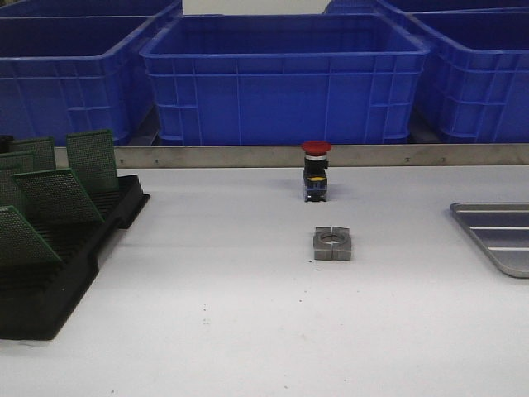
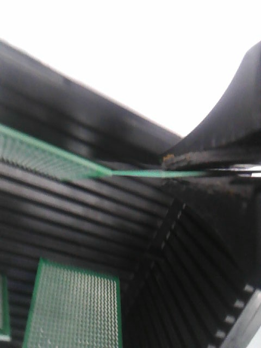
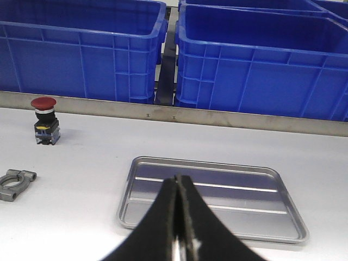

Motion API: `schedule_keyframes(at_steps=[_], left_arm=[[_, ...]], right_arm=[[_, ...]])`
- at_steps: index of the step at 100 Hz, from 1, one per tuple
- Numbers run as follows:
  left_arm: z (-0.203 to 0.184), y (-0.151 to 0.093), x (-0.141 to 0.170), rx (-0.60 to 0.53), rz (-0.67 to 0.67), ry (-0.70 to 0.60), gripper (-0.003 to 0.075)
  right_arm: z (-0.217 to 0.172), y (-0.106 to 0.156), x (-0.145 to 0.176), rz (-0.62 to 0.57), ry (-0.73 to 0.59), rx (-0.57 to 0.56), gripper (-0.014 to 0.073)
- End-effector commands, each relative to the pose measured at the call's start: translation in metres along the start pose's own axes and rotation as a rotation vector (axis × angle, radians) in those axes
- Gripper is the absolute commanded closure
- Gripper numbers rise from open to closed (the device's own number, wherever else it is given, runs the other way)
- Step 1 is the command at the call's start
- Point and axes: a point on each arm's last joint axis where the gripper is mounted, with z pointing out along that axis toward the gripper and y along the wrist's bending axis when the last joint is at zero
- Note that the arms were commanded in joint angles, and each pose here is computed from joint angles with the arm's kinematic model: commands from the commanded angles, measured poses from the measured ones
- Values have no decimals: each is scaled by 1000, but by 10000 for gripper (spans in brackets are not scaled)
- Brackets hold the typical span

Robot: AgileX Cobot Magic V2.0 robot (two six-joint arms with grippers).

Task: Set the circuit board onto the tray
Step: 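Grasp a green perforated board in the rack with the left gripper, then lift the green board out of the rack toward the table center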

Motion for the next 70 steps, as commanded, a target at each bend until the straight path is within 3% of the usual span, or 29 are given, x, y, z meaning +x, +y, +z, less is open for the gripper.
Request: schedule_keyframes(at_steps=[1,17,30,48,70], left_arm=[[-26,2,-9,20,-4,-30,737],[-54,-5,-13,135,16,-12,737],[-71,-10,-20,190,-3,-69,737],[-82,-14,-46,247,-122,-343,737],[-79,-16,-82,419,-264,-624,737]], right_arm=[[-2,0,-7,-16,-92,-4,655],[-2,0,-7,-16,-92,-4,655],[-2,0,-7,-16,-92,-4,655],[-2,0,-7,-16,-92,-4,655],[-2,0,-7,-16,-92,-4,655]])
